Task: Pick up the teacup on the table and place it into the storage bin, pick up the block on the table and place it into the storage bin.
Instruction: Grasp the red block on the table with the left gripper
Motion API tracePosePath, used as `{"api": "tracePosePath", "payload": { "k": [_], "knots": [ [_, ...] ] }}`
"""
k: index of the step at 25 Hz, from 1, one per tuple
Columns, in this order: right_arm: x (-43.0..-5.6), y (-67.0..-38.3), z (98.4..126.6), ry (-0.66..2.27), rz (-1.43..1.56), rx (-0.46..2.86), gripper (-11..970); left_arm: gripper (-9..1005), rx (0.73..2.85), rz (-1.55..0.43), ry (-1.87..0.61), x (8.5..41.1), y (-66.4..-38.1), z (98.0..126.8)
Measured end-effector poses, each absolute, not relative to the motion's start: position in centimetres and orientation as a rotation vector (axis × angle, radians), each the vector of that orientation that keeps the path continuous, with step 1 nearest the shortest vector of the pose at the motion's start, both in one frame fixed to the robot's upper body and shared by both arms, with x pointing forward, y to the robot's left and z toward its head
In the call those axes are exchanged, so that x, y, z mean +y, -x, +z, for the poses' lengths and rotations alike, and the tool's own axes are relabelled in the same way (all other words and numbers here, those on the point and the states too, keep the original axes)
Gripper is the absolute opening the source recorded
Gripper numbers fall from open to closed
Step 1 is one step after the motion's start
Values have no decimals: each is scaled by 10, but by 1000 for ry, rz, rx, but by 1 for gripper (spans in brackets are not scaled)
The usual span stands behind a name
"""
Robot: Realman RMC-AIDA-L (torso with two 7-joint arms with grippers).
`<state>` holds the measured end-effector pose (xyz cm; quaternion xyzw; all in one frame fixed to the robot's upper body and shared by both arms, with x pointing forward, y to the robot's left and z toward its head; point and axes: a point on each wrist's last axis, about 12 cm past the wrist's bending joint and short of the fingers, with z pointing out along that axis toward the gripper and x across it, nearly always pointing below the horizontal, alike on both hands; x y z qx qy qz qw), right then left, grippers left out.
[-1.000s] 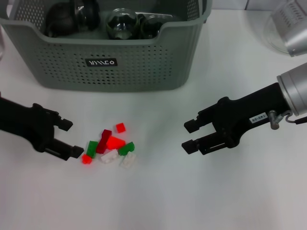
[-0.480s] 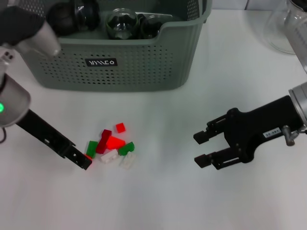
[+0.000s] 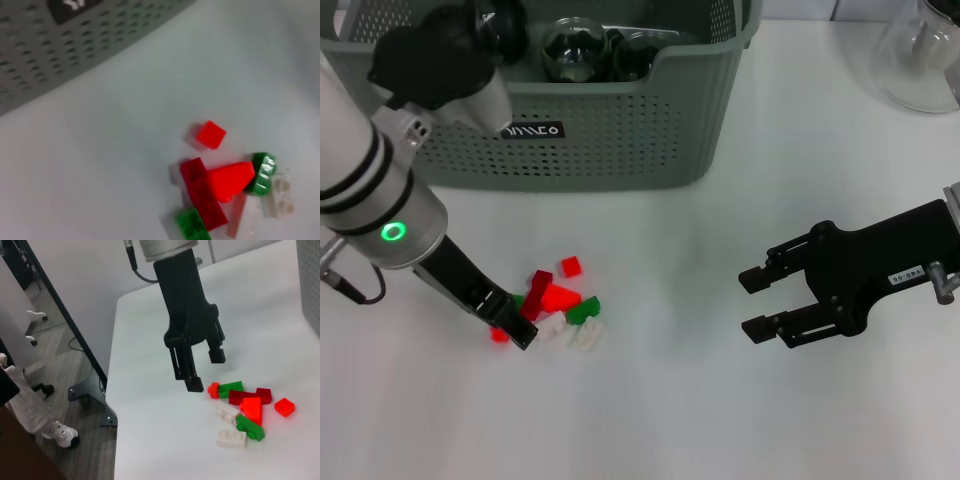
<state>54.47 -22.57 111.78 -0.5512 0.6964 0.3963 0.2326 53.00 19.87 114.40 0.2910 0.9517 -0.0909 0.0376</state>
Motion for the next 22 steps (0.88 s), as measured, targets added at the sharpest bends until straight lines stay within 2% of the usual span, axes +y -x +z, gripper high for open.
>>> {"api": "tracePosePath", "payload": {
  "k": [11,17,22],
  "knots": [
    [-227,-544,1116,1520,1076,1901,609,856,2928,-137,-947,182,-524,1133],
    [-227,-544,1115,1524,1071,1893,607,756,2920,-103,-957,177,-523,1130],
    [-227,-545,1115,1521,1064,1895,604,630,2925,-83,-942,176,-523,1127]
  ]
}}
